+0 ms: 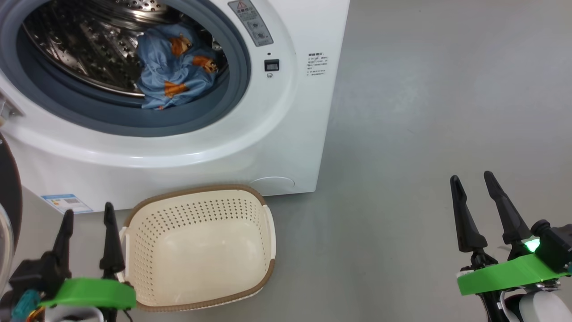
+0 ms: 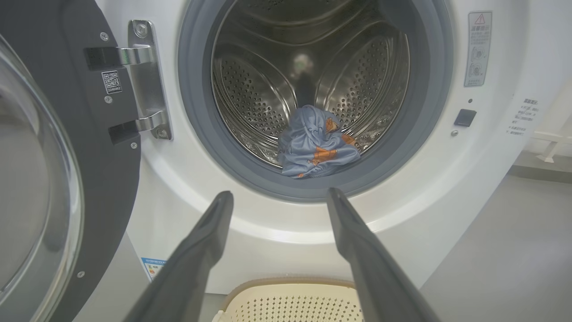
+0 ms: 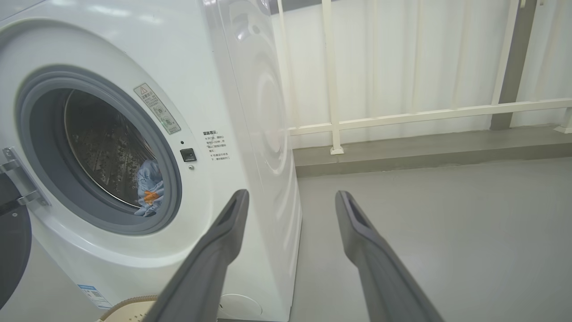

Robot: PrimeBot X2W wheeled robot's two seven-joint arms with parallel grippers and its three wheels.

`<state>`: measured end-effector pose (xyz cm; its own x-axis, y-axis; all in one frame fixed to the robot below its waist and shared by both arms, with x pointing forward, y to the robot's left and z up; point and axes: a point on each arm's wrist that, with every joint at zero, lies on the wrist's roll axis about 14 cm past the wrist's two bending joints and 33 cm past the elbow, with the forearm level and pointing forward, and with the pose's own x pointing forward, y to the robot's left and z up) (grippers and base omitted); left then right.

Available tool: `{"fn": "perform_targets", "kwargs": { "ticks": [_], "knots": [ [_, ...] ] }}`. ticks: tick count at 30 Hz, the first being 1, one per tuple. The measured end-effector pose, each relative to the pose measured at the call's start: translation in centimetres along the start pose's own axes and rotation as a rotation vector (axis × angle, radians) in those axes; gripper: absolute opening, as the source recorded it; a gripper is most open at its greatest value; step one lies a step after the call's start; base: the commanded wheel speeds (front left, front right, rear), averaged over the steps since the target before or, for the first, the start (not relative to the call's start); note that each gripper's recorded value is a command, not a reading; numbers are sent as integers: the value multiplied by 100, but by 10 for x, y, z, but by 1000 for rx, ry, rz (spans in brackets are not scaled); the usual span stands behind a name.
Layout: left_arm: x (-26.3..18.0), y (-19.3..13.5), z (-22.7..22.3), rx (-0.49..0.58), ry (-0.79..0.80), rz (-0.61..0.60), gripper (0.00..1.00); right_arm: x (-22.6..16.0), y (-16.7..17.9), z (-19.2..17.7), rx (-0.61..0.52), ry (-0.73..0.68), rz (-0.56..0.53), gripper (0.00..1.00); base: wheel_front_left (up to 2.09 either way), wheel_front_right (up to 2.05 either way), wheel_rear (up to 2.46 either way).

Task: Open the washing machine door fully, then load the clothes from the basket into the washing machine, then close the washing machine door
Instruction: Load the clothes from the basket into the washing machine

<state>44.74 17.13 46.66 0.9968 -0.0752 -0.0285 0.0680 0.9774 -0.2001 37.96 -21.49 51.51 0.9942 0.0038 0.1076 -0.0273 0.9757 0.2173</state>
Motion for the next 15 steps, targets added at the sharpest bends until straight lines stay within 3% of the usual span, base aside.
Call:
{"fn": "perform_targets", "kwargs": {
  "ticks": [15],
  "knots": [
    [-20,5,3,-1,-20,23,100,-5,-4,-4,0,13,-13,100,0,0,0]
  ]
}}
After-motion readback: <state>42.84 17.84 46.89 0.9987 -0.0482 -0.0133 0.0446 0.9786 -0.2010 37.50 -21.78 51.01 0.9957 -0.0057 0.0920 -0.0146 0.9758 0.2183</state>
